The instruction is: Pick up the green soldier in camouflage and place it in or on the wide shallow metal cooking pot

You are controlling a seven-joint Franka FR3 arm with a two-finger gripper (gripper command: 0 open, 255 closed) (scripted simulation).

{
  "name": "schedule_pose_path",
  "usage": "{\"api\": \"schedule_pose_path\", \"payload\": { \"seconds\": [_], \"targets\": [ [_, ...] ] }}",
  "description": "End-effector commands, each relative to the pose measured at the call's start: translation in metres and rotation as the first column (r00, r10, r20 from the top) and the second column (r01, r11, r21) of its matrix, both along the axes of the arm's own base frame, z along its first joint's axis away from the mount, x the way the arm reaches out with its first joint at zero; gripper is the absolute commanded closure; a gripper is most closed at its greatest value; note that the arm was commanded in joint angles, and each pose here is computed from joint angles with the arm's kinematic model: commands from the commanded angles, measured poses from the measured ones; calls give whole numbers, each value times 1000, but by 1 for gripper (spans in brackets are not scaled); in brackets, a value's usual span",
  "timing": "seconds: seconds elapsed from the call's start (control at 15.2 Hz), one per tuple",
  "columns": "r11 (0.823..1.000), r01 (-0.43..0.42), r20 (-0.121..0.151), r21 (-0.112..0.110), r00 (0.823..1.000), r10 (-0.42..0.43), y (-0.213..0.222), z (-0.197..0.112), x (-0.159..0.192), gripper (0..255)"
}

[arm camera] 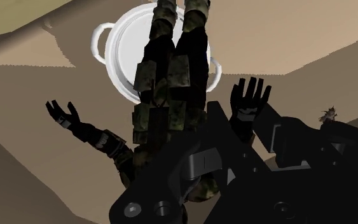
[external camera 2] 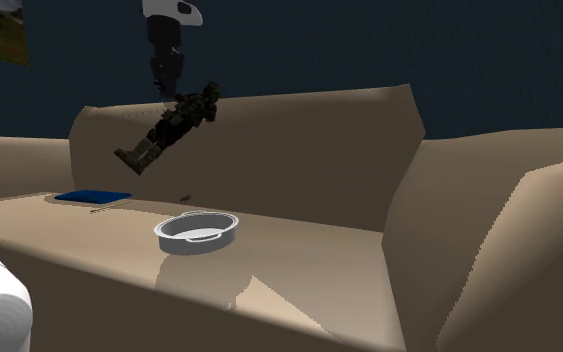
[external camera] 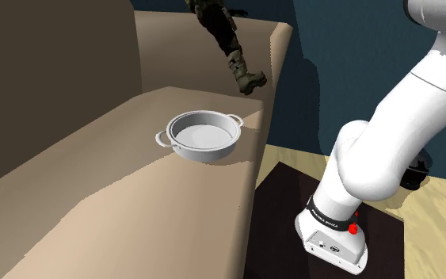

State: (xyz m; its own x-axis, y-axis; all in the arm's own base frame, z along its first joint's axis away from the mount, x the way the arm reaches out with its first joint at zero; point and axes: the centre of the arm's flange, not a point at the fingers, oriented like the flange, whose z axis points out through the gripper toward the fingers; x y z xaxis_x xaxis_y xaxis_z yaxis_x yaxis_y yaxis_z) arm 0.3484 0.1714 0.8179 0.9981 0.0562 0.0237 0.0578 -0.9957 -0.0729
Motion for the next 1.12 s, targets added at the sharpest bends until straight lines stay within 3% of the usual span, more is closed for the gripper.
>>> {"api": "schedule_pose_path", "payload": {
  "seconds": [0.0, 1.06],
  "targets": [
    [1000, 2, 1, 1, 1000, -2, 15, -4, -4, 255],
    [1000, 2, 1, 1, 1000, -2, 15, -88, -4, 255]
  ]
}}
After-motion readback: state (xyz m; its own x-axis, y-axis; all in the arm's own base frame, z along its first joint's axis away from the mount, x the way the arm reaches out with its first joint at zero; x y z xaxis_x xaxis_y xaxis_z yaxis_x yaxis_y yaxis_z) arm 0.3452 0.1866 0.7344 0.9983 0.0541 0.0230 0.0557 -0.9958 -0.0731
